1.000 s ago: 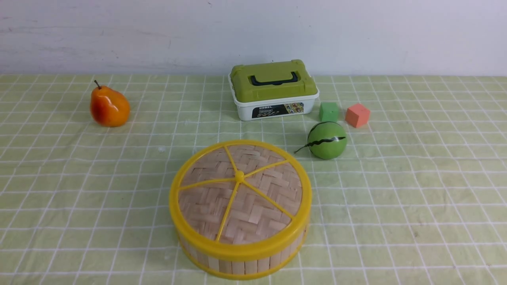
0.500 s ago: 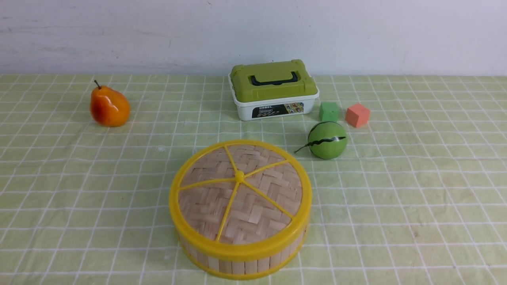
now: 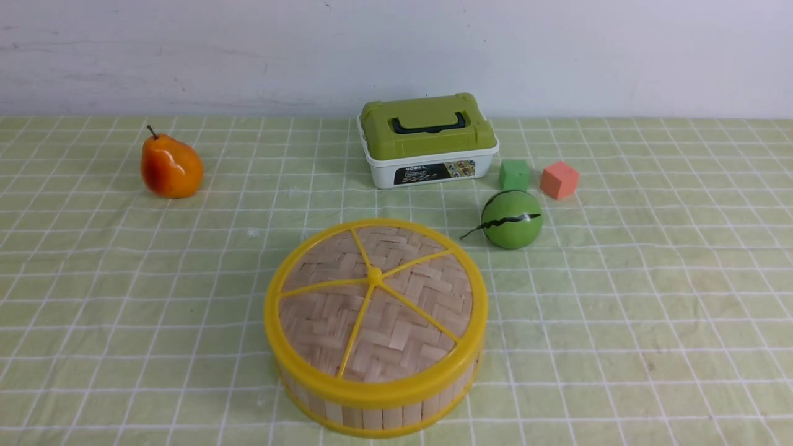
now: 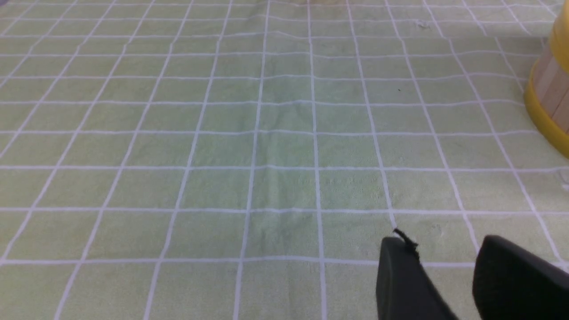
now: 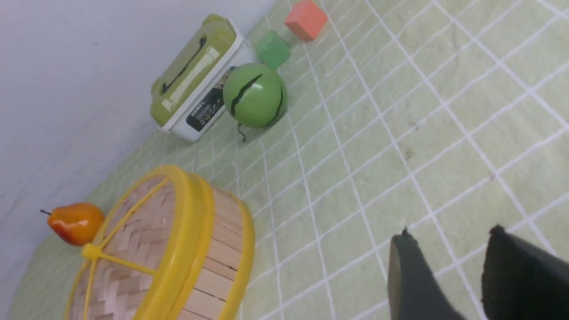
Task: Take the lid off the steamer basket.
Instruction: Use the right arm to lift the lid of the steamer
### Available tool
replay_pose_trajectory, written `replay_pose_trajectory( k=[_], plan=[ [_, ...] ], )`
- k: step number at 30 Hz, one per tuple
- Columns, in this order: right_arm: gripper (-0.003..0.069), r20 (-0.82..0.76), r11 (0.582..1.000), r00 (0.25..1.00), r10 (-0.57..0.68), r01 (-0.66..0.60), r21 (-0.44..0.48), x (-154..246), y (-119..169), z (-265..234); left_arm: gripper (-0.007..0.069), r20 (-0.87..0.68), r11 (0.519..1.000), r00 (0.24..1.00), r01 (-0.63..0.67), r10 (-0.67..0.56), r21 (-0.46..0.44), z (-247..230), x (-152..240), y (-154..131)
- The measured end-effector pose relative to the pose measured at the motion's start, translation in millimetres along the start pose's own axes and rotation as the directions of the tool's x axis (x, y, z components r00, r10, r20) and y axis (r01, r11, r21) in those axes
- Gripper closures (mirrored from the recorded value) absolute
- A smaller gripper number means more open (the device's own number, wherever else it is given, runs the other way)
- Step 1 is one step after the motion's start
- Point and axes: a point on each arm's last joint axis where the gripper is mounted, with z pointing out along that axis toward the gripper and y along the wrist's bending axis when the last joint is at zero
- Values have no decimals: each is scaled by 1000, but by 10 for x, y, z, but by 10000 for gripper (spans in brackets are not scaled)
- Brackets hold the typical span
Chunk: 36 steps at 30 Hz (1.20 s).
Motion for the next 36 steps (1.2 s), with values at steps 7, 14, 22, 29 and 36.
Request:
replay_pose_trajectory(
  k=[7,14,22,29,36],
  plan=[
    [672,-111,861,862,-494,503,77,-737,707,-113,386,0,1000,1000,0,0,0,0,0,0],
    [681,-438,686,619,-652,728,7,-1489,1408,169,386,0,1000,1000,0,0,0,0,0,0],
    [666,-577,553,285,-765,750,-363,-1443,2059,934,386,0,1000,1000,0,0,0,0,0,0],
    [653,-570,422,91,-817,768,-482,-1045,2531,1505,386,0,1000,1000,0,0,0,0,0,0],
    [573,-554,355,-27,-832,741,-570,-434,2901,2114,386,0,1000,1000,0,0,0,0,0,0]
  ],
)
